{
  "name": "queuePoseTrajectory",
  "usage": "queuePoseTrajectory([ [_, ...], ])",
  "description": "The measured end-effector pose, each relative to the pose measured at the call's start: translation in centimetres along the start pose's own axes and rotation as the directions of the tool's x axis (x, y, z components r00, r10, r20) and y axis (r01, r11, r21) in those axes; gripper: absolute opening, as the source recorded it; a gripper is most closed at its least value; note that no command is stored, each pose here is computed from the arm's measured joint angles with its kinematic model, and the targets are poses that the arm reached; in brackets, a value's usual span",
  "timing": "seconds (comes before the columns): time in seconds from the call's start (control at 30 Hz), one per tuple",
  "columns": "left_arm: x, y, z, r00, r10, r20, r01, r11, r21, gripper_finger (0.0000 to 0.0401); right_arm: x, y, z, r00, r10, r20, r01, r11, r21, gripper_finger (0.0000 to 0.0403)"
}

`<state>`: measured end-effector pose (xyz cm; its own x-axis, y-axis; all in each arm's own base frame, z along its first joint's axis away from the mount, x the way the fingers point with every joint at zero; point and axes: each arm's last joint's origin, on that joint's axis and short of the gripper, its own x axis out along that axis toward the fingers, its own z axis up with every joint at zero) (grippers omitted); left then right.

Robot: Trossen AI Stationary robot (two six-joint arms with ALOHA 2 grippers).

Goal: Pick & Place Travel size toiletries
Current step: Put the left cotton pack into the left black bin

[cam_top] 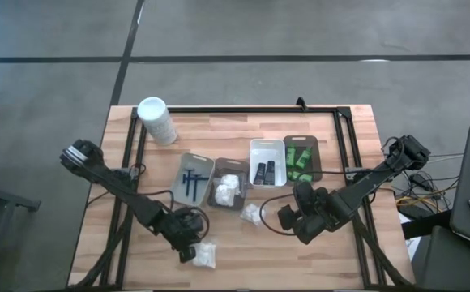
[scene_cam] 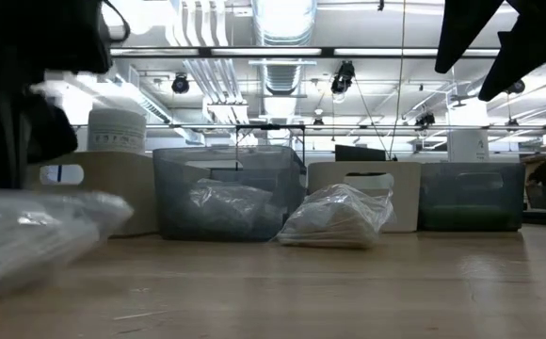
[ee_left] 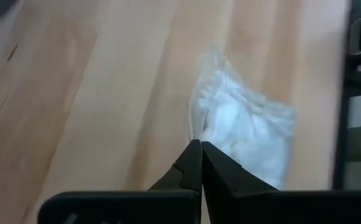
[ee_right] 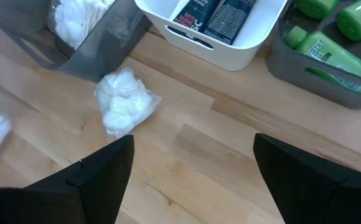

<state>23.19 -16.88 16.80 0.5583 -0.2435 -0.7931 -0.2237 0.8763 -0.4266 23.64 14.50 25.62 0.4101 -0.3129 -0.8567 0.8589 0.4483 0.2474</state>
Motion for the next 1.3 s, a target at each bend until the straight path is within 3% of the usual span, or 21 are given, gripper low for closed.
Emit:
queuePoseTrajectory([
  [0.1, -1.0, -0.9, 0.9, 1.000, -0.004, 0.019, 0.003, 1.000, 0.019, 0.0003, 0.0, 0.0, 0.0, 1.000, 0.000, 0.000, 0.000, 1.000, -0.001, 0.0331],
  [0.5, -6.3, -3.6, 5.1, 0.971, 0.142, 0.192, -0.172, 0.974, 0.149, 0.0001, -0.2, -0.1, 0.1, 1.000, 0.008, -0.002, -0.008, 1.000, -0.007, 0.0349],
  [0.77, -9.9, -3.7, 10.7, 0.917, 0.229, 0.326, -0.304, 0.931, 0.201, 0.0001, -0.2, 0.0, 0.1, 1.000, 0.010, -0.002, -0.010, 1.000, -0.002, 0.0335],
  [1.03, -10.9, 1.2, 15.7, 0.858, 0.365, 0.361, -0.462, 0.855, 0.234, 0.0000, -0.2, 0.0, 0.1, 1.000, 0.011, -0.003, -0.011, 1.000, 0.029, 0.0314],
  [1.17, -10.0, 3.8, 16.6, 0.865, 0.371, 0.336, -0.460, 0.855, 0.239, 0.0000, -0.2, 0.0, 0.1, 1.000, 0.010, -0.007, -0.010, 0.999, 0.051, 0.0309],
  [1.3, -8.7, 5.4, 16.5, 0.897, 0.312, 0.311, -0.391, 0.890, 0.235, 0.0000, -0.2, 0.0, 0.1, 1.000, 0.009, -0.017, -0.008, 0.998, 0.058, 0.0312],
])
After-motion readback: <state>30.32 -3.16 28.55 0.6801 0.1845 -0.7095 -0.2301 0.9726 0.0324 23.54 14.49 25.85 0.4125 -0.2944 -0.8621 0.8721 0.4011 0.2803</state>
